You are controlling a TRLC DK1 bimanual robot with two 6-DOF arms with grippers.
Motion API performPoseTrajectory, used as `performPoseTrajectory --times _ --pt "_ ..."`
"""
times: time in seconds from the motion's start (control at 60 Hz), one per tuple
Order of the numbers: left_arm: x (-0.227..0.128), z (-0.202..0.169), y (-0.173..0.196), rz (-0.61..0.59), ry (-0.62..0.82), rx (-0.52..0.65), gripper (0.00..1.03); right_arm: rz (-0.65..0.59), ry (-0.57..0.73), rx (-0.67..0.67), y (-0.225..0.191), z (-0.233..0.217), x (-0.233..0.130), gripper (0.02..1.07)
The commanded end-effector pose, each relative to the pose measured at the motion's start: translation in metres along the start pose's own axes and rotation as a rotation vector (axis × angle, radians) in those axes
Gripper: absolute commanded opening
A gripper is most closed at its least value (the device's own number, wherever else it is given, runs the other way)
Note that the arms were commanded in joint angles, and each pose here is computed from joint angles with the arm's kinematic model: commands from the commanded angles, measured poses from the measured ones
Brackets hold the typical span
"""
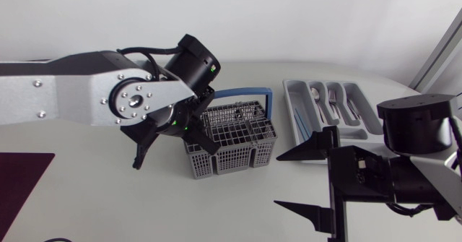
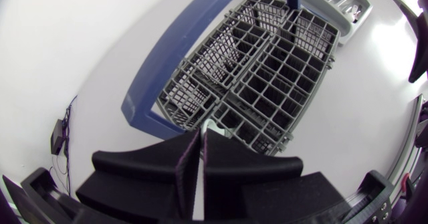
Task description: Unload the cutlery basket into the drawer organizer.
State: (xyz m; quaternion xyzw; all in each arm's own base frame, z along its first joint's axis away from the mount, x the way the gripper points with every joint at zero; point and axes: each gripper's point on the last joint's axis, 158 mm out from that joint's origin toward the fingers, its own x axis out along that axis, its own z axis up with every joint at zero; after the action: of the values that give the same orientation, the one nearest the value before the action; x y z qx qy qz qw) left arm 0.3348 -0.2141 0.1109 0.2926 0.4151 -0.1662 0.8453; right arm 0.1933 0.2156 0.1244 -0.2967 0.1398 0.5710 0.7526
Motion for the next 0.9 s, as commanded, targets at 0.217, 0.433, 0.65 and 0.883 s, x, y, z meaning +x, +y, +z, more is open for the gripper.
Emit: performPoseTrajectory --times 0.217,0.433,0.65,0.883 --pt "-0.039 0.025 0.015 0.034 -0.086 0.001 0.12 -0.002 0.005 0.027 0.002 0.005 0.012 0.97" --pt "-0.062 0.027 0.024 0.046 -0.119 -0.007 0.12 -0.043 -0.021 0.037 -0.009 0.021 0.016 0.97" --pt "-0.08 0.028 0.032 0.07 -0.148 -0.003 0.12 -0.055 -0.031 0.041 -0.012 0.028 0.018 0.97" --pt "-0.103 0.031 0.039 0.094 -0.191 -0.001 0.12 -0.1 -0.05 0.06 -0.021 0.036 0.014 0.97"
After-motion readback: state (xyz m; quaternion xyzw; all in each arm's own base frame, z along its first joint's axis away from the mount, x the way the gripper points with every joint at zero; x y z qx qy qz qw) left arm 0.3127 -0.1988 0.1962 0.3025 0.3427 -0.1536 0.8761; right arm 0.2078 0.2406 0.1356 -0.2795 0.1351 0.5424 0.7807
